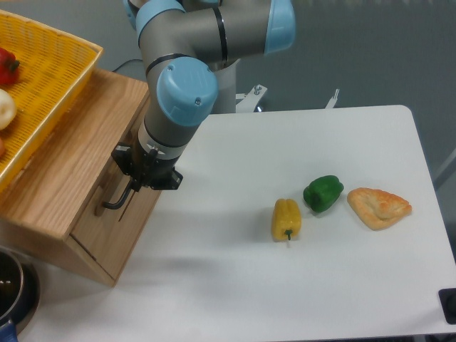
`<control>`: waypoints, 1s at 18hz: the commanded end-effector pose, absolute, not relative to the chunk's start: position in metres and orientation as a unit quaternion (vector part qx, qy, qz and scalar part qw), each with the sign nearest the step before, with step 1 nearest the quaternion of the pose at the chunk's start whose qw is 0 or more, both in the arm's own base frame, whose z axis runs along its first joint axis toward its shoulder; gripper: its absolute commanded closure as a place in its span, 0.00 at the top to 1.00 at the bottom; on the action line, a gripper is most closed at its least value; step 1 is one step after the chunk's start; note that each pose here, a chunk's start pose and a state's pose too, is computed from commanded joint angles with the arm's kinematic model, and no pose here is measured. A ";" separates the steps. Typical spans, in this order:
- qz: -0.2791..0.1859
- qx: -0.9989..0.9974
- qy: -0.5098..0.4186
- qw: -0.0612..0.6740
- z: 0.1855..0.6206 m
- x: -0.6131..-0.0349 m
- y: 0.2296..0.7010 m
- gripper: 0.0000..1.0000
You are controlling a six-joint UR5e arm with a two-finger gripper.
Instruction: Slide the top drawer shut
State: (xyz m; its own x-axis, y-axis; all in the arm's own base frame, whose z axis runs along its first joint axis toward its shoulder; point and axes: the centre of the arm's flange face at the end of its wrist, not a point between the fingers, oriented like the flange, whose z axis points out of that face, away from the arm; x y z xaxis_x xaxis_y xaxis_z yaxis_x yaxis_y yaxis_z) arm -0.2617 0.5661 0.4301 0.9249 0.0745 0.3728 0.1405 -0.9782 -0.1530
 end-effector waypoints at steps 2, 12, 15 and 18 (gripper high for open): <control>-0.186 -0.977 -0.055 0.088 0.429 -0.263 0.566 0.00; -0.160 -0.977 -0.080 0.119 0.444 -0.312 0.548 0.17; -0.126 -0.979 -0.072 0.144 0.451 -0.347 0.533 0.52; -0.051 -0.990 -0.026 0.126 0.448 -0.382 0.511 0.99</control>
